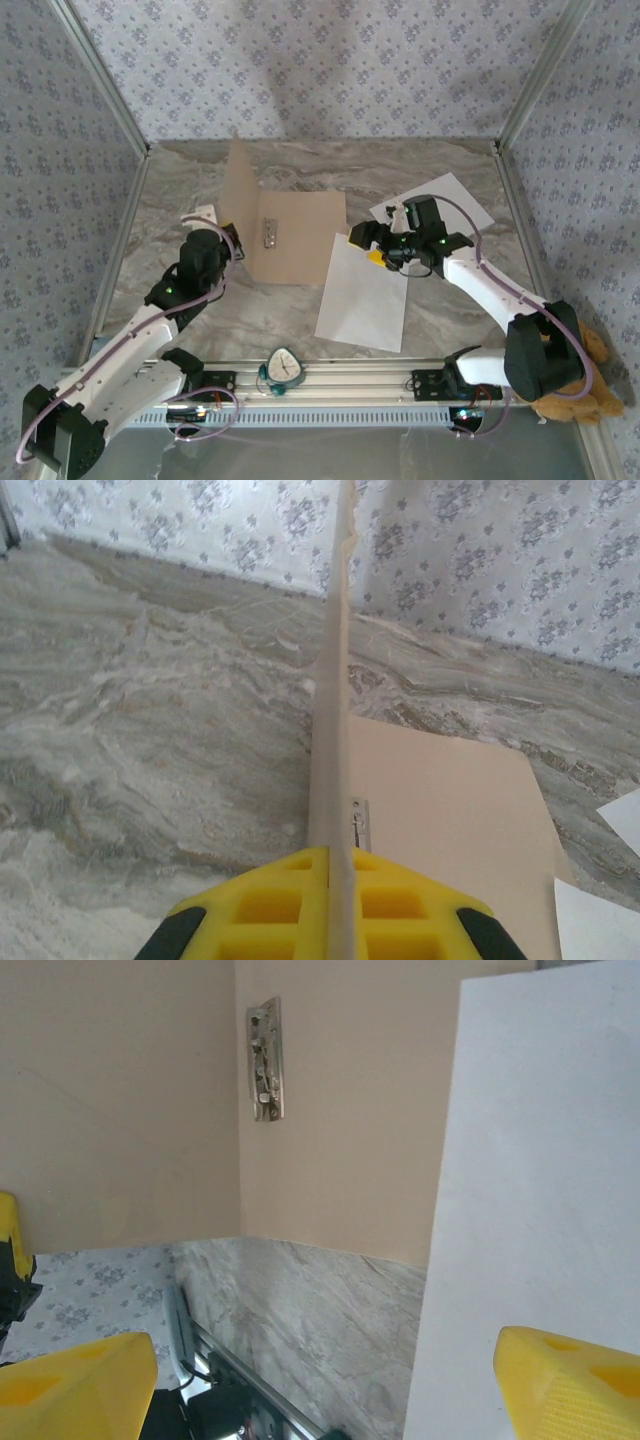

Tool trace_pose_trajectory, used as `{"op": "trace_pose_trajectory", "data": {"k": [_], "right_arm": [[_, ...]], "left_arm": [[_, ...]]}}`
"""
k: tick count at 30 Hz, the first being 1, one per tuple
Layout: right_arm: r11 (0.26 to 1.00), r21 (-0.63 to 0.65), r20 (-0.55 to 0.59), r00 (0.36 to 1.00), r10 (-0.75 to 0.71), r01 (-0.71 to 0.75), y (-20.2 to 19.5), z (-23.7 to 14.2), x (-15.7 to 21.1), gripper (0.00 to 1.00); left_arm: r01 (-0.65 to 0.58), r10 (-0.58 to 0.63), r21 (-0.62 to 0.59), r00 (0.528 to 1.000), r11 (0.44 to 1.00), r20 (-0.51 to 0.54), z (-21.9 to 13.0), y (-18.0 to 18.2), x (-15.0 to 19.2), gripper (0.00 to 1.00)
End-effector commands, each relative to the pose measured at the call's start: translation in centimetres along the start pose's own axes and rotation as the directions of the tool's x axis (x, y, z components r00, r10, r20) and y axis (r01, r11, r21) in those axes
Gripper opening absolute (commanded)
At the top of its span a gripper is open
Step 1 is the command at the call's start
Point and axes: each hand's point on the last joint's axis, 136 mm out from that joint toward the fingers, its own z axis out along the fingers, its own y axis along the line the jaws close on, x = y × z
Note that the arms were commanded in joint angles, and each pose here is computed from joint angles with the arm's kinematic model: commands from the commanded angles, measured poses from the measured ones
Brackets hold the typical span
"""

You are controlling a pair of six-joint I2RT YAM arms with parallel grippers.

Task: Put the files into the folder

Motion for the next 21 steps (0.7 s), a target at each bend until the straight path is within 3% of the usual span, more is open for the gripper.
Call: {"op": "trace_pose_trajectory", "data": {"k": [1, 13, 21], "right_arm": [[1.0, 0.006, 0.02, 0.999, -0.027, 0.027, -0.2, -0.4, -0.1, 0.89], [1.0, 0.02, 0.02, 1.0, -0.021, 0.02, -0.9, -0.3, 0.1, 0.9], [0.999, 0.03, 0.021, 1.0, -0.012, 0.012, -1.5, -0.2, 0.0, 0.9]], "left_arm": [[0.139, -0.141, 0.049, 0.989, 0.989, 0.042, -0.6, 0.0, -0.8, 0.0], [0.298, -0.312, 0.177, 0.948, 0.938, 0.059, -0.5, -0.4, 0.4, 0.0], [0.317, -0.331, 0.193, 0.943, 0.928, 0.043, 0.0, -0.8, 0.9, 0.0]]}}
